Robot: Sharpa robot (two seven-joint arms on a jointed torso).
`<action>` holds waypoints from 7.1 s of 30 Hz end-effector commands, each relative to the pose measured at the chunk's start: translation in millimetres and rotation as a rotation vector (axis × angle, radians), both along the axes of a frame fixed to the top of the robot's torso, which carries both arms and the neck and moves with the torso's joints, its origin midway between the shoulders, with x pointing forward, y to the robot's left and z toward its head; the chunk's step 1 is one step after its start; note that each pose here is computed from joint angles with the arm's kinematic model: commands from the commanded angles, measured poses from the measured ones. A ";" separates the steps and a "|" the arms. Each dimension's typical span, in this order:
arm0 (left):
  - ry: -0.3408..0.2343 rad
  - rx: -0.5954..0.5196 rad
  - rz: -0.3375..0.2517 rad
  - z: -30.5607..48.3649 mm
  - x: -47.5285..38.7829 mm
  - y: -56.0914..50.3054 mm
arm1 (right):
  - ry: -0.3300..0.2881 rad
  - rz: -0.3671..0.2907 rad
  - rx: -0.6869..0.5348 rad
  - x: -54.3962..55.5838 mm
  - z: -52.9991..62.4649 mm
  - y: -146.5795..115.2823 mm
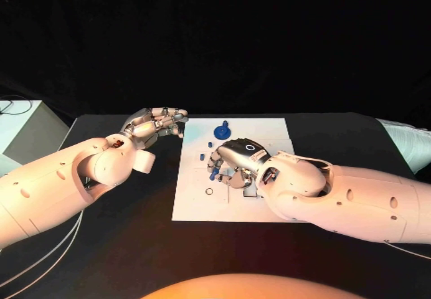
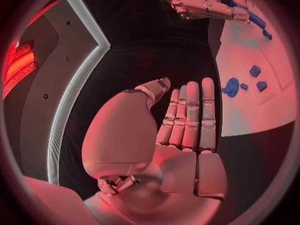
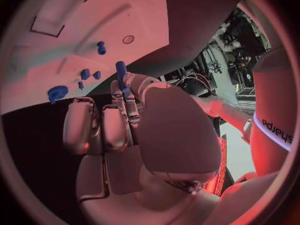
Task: Assemble the parts on the task board
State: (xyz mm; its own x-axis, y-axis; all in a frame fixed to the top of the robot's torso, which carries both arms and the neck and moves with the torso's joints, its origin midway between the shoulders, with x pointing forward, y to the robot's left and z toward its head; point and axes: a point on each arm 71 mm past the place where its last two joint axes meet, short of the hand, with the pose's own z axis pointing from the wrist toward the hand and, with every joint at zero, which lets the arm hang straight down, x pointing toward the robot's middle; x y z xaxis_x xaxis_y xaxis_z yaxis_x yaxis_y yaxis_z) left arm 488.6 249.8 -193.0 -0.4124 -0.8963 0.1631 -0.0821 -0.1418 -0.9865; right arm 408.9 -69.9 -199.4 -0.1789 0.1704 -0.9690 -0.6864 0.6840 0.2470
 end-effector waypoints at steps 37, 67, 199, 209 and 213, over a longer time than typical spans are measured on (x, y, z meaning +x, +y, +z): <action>-0.005 -0.004 -0.016 1.6 -1.5 0.4 | 0.045 0.055 -0.119 -5.9 -37.0 17.1; -0.004 -0.003 -0.016 1.5 -1.5 1.2 | 0.031 0.052 -0.196 -7.2 -44.5 17.2; 0.035 -0.003 -0.023 -13.6 -4.0 4.7 | 0.636 -0.724 -0.139 14.0 -45.3 -146.1; 0.037 -0.001 -0.023 -13.6 -4.2 5.3 | 0.612 -0.719 -0.142 16.3 -47.2 -142.0; 0.037 -0.001 -0.023 -13.6 -4.3 5.5 | 0.598 -0.720 -0.143 16.9 -46.8 -142.4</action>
